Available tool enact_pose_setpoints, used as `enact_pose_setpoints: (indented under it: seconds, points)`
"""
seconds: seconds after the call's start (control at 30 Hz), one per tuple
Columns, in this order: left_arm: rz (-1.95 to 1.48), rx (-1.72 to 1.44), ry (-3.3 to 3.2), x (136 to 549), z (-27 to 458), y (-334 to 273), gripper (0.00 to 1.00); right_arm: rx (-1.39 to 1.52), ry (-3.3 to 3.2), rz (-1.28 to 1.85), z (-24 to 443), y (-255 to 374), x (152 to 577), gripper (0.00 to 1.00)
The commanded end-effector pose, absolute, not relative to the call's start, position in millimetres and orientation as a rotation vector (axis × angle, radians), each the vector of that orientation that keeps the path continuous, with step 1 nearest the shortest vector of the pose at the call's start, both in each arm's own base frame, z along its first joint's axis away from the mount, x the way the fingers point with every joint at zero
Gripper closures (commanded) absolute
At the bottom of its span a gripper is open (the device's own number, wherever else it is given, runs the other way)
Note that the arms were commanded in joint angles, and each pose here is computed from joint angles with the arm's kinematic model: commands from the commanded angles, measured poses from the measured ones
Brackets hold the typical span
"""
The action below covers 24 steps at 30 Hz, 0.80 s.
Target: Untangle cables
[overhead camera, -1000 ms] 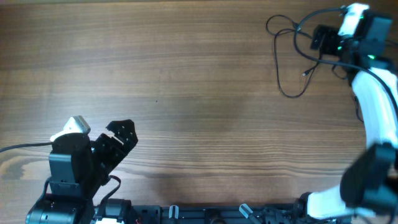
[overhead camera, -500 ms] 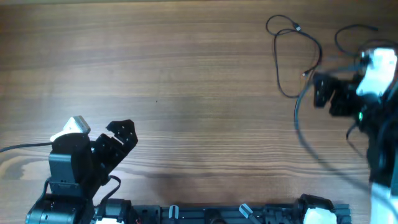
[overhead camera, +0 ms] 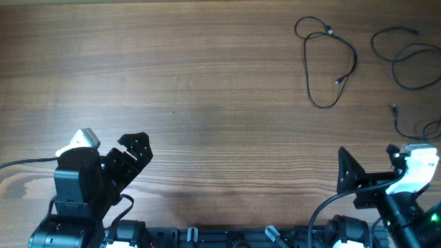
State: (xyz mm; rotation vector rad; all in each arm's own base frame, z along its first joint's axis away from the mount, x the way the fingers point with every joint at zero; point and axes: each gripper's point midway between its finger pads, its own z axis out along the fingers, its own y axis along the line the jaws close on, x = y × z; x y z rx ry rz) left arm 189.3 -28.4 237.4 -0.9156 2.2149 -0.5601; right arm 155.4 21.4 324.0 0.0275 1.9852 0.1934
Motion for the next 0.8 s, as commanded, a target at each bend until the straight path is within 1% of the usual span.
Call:
enact_pose_setpoints:
  seconds: [0.0, 0.13, 0.23, 0.47, 0.77]
  points:
    - [-0.535, -0.899, 2.205, 190, 240, -25, 0.0, 0.151, 2.034, 0.297, 312, 25, 150, 0.0]
    - [-0.535, -0.899, 2.205, 190, 240, -25, 0.0, 0.277, 2.033, 0.369, 311, 25, 150, 0.0]
    - [-0.535, -0.899, 2.205, 190, 240, -25, 0.0, 0.304, 2.035, 0.311, 309, 16, 150, 0.0]
    - [-0.535, -0.899, 2.205, 190, 240, -25, 0.0, 0.089, 2.042, 0.257, 308, 25, 152, 0.0]
    - [-0.535, -0.899, 2.205, 190, 240, -25, 0.0, -0.062, 1.837, 0.331, 290, 39, 181, 0.0]
